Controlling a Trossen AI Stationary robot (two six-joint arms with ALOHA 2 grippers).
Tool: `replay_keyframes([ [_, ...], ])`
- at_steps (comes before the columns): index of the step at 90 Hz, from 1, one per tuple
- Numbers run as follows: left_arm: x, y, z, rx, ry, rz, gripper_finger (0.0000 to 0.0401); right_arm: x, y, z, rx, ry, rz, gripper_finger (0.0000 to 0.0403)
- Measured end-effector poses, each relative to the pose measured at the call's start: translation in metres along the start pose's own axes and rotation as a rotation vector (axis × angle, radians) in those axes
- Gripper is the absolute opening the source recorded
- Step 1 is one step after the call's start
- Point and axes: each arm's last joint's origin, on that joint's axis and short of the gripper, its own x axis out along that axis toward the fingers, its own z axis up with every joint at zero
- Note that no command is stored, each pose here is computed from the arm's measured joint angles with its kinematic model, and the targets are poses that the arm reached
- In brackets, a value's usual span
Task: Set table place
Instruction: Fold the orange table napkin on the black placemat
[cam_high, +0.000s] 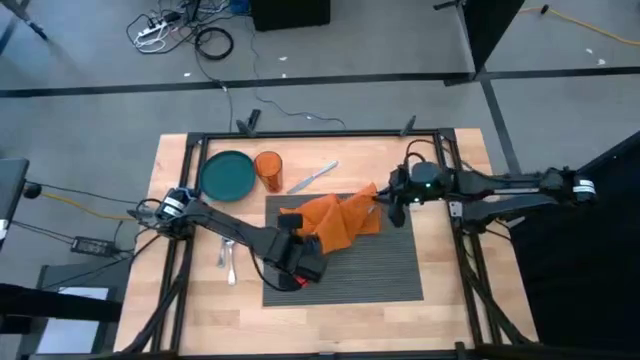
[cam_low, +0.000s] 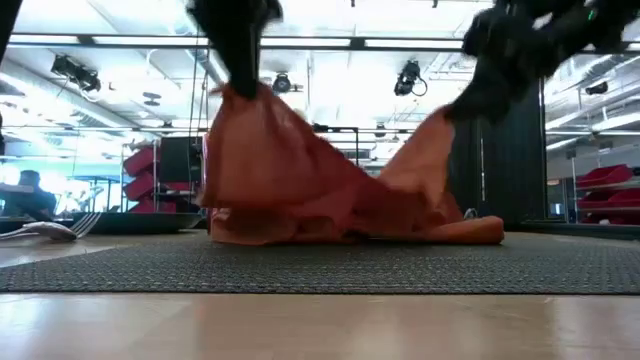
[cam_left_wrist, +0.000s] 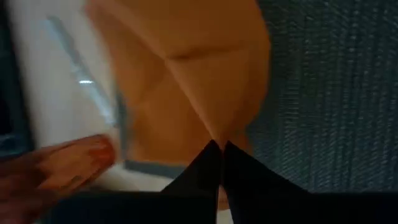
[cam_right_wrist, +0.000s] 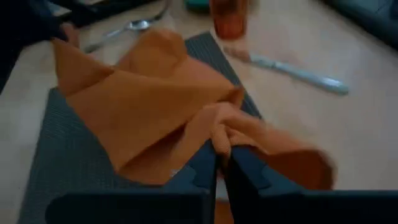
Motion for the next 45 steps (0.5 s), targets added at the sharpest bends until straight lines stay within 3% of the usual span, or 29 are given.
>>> replay_keyframes([
  [12,-0.024,0.011,-0.005,0.003,0.004,0.108,0.0,-0.036,0.016,0.031,-0.032,-0.083,-0.003,0.0],
  [23,-0.043,0.024,-0.006,-0.012,-0.095,0.158,0.0,-0.062,0.024,0.056,-0.046,-0.148,-0.016,0.0],
  [36,-0.06,0.054,-0.015,-0.069,-0.154,0.266,0.0,-0.087,0.027,0.082,-0.075,-0.232,-0.04,0.0],
  [45,-0.068,0.077,-0.017,-0.117,-0.198,0.282,0.0,-0.102,0.027,0.098,-0.091,-0.3,-0.053,0.0],
])
